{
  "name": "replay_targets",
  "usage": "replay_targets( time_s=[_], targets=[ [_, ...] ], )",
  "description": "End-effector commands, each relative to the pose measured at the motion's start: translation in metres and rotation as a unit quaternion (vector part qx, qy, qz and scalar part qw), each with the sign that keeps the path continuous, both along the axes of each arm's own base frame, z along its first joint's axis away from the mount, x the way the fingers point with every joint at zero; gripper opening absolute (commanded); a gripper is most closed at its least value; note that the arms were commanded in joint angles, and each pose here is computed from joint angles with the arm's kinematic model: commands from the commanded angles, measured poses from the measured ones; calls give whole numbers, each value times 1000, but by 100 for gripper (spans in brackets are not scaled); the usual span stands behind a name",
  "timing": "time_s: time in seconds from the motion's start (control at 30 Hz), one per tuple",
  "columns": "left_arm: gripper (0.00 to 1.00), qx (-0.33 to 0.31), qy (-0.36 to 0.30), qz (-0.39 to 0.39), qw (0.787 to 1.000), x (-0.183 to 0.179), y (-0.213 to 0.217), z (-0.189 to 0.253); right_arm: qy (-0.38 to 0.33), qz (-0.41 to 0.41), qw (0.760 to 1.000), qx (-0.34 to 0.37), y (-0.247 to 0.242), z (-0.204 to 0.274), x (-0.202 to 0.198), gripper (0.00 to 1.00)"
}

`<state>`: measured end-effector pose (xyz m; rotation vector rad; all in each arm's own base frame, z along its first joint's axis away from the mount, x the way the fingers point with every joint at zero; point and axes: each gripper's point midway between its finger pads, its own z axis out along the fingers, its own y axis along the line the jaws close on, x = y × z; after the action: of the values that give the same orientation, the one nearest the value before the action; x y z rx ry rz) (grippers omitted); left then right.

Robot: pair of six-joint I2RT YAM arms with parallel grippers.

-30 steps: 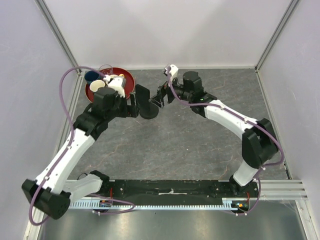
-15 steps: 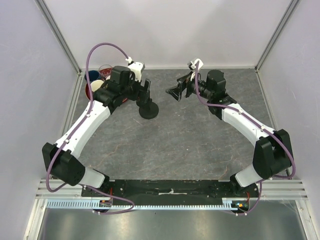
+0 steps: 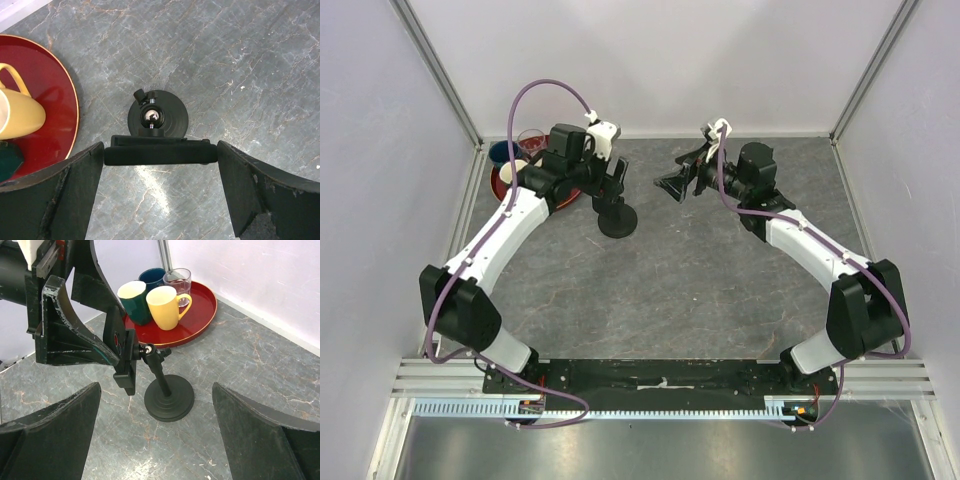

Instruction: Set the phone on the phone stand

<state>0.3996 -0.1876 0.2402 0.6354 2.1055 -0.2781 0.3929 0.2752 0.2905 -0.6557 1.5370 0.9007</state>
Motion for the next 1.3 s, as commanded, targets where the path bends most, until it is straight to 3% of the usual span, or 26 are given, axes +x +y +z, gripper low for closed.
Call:
replay_targets(
  time_s=[0.0, 0.23, 0.37, 0.5, 0.6, 0.7, 0.73, 0.77, 0.93, 1.07, 1.27],
  targets=[
    [98, -7, -41, -39, 998, 12, -11, 24, -39, 9, 999, 23, -4, 28, -8, 98],
    [92, -17, -40, -8, 999, 15, -8, 18, -39, 0, 999, 25, -7, 28, -5, 98],
    [76, -17, -48, 7, 999, 13, -8, 17, -39, -3, 999, 25, -8, 28, -5, 98],
    [67, 2, -51, 15, 999, 10, -7, 12, -39, -6, 999, 25, -9, 29, -4, 98],
    [51, 2, -51, 18, 999, 4, -10, 14, -37, -10, 999, 24, -9, 27, -2, 98],
    [27, -6, -40, 31, 999, -4, -13, 16, -36, -17, 999, 22, -11, 27, -1, 98],
    [9, -9, -41, 36, 998, -7, -13, 20, -35, -18, 999, 21, -12, 27, 0, 98],
    [2, -5, -34, 41, 999, -13, -14, 18, -36, -19, 999, 21, -12, 27, 0, 98],
    [2, -32, -16, 175, 984, -26, 16, 26, -34, -32, 999, 20, -16, 26, 4, 98],
    [2, -58, -11, 330, 942, -44, 60, 37, -29, -34, 999, 21, -16, 25, 5, 98],
    [2, -84, -7, 450, 889, -64, 94, 46, -29, -37, 999, 27, -17, 28, 5, 98]
  ],
)
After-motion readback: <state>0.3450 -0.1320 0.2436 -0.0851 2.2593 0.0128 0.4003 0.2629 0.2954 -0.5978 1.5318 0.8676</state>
